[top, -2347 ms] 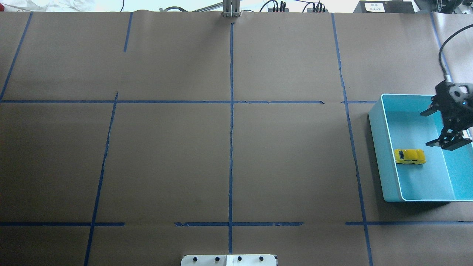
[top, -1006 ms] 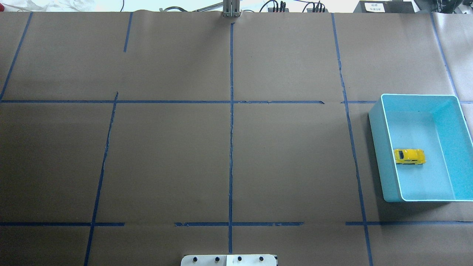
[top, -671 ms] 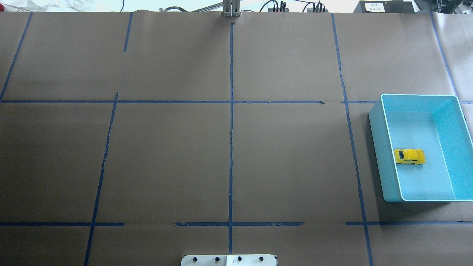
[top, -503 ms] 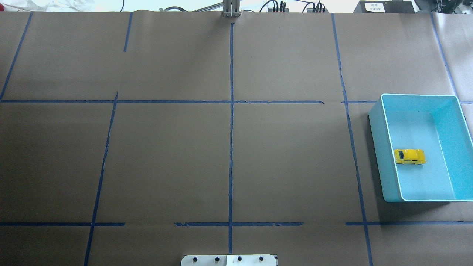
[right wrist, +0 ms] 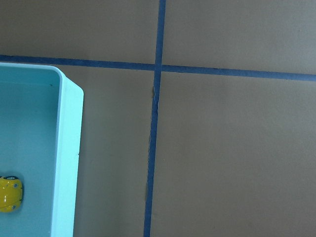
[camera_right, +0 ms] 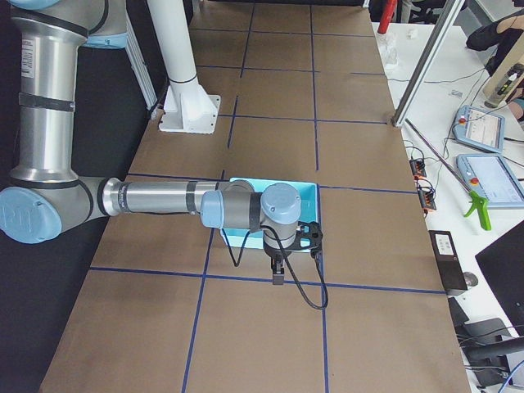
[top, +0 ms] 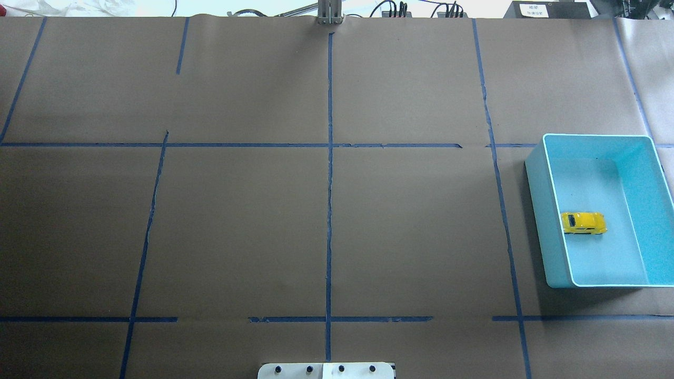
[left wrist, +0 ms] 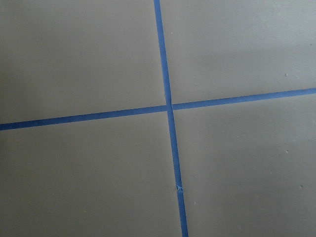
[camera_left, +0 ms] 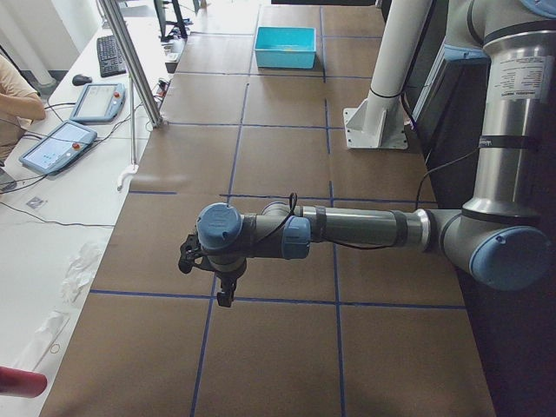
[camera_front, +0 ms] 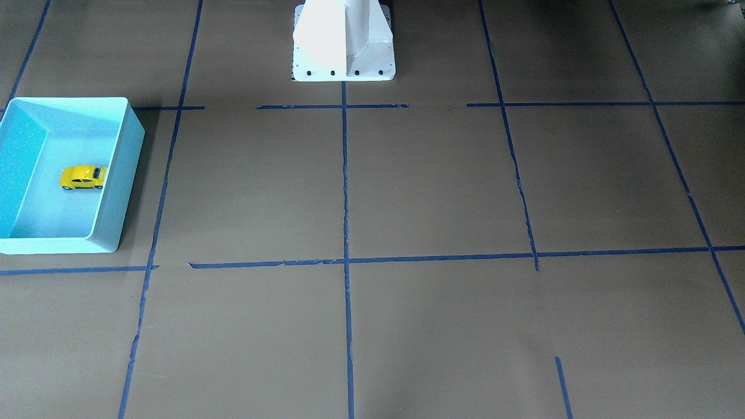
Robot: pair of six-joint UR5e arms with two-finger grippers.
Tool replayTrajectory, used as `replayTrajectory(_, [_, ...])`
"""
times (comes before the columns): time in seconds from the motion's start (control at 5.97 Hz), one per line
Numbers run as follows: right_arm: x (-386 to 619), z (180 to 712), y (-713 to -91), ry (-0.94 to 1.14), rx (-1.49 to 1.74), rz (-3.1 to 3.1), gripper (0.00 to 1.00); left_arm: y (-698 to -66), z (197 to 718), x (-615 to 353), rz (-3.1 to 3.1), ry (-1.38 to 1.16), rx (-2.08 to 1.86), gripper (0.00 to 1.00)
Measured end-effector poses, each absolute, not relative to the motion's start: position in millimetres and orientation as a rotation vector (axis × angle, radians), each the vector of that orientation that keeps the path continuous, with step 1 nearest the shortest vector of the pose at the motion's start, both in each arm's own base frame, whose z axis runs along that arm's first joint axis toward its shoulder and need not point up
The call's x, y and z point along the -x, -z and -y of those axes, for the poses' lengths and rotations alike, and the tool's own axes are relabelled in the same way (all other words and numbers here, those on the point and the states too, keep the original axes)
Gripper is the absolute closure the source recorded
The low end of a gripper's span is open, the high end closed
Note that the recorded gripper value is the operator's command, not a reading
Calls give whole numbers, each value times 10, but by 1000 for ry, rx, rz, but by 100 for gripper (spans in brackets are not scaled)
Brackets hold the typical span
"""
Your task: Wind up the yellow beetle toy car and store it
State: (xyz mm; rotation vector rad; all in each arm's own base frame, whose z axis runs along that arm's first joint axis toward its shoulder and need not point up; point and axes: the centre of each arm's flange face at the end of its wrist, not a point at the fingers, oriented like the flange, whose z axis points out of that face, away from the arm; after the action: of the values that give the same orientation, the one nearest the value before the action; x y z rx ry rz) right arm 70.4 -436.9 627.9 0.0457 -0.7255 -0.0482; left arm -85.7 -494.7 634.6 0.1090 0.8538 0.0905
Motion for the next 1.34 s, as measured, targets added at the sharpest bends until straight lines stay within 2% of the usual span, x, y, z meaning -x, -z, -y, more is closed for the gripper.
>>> replayTrajectory(1.34, [-625,4311,-6358,100,-43,750,0,-6278,4949,856,-854,-95,-121,0])
